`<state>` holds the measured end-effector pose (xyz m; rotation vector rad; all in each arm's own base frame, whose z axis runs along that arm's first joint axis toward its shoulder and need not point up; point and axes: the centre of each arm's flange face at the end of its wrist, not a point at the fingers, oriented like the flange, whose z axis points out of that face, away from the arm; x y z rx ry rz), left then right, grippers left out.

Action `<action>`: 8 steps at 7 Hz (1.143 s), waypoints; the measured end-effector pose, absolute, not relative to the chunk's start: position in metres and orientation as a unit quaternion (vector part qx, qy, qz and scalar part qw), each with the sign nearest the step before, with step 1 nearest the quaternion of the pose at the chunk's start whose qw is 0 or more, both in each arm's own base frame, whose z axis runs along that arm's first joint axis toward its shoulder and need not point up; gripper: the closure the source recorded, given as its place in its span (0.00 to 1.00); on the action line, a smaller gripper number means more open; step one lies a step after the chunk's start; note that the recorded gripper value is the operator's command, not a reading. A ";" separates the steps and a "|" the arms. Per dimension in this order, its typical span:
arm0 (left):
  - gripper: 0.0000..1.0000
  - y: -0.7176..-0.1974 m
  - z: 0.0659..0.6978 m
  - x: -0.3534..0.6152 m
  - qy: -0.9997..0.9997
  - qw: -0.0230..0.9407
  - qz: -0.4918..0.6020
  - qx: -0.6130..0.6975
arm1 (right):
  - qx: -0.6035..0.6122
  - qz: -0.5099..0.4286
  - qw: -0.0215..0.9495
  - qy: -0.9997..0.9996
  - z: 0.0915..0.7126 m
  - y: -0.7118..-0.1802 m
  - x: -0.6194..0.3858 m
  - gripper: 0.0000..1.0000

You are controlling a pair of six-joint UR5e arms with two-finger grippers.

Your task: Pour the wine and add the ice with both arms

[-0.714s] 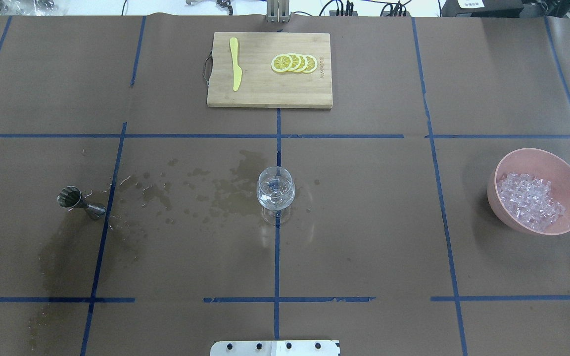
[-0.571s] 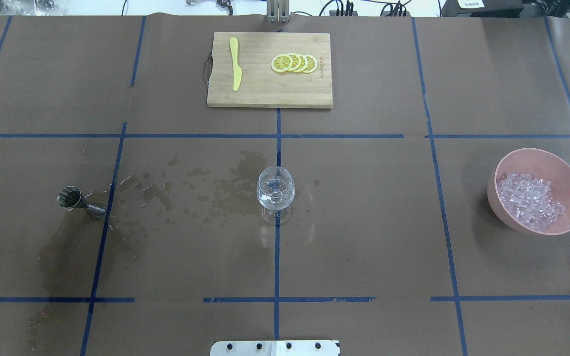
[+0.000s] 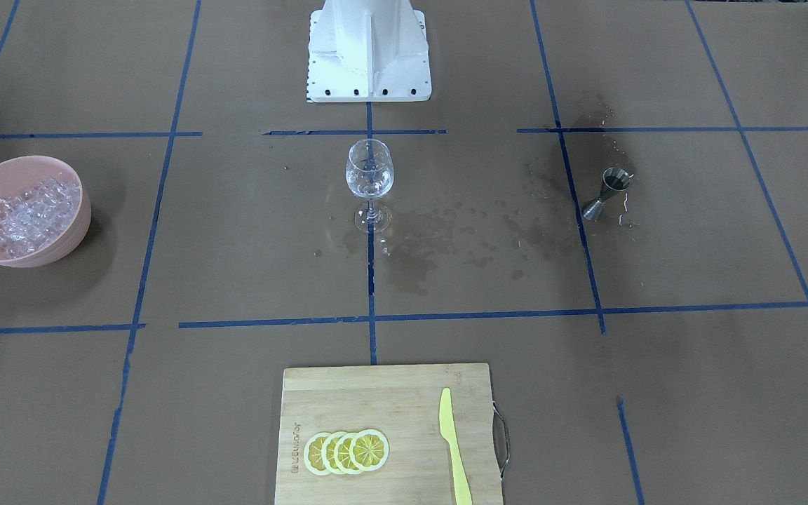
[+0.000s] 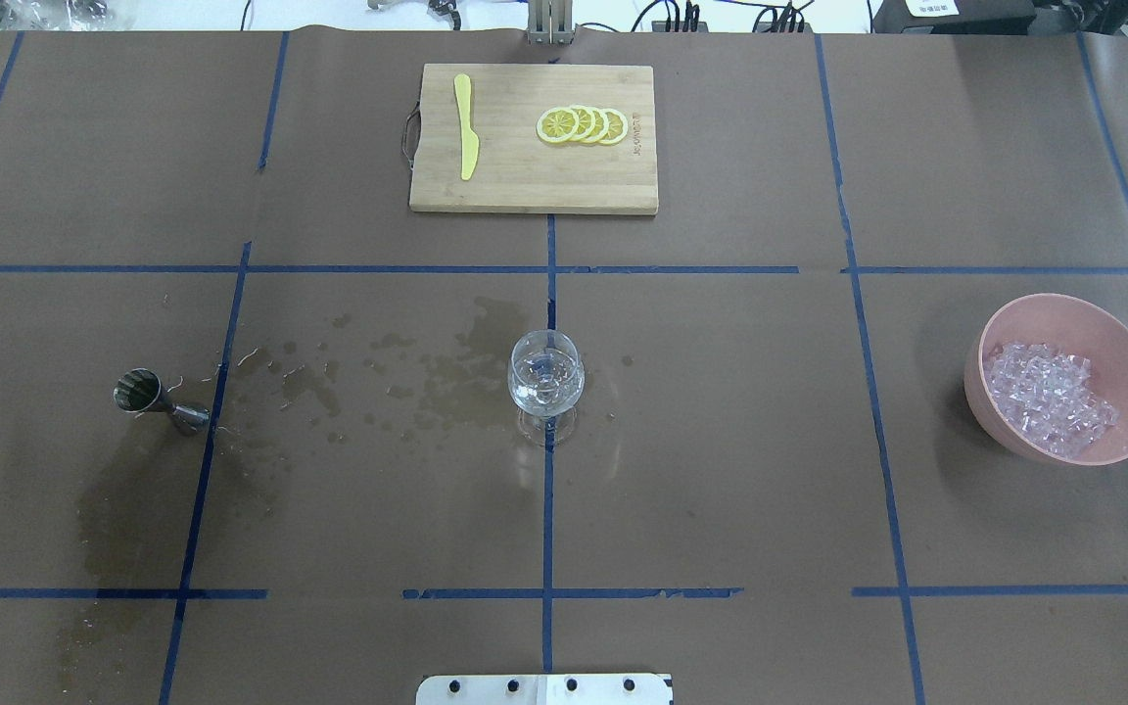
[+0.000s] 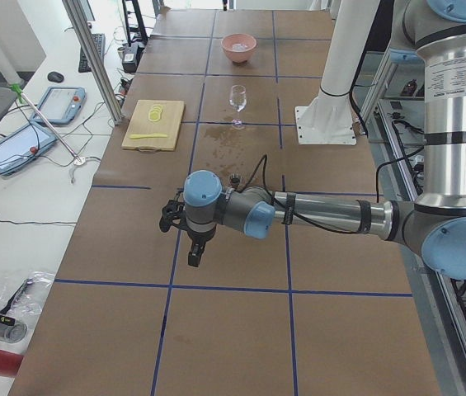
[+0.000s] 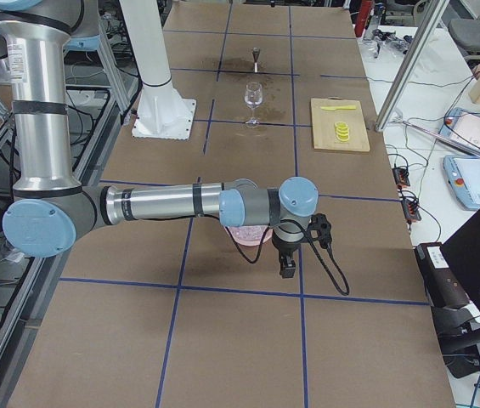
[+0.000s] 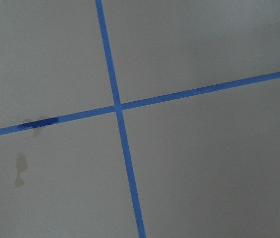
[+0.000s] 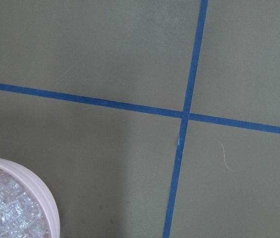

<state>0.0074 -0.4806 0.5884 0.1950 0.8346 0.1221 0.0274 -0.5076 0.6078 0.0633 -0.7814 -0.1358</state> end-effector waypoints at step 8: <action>0.04 -0.448 0.480 0.175 0.497 0.815 0.102 0.278 | 0.031 -0.066 0.918 -0.389 0.606 -0.507 0.026 0.00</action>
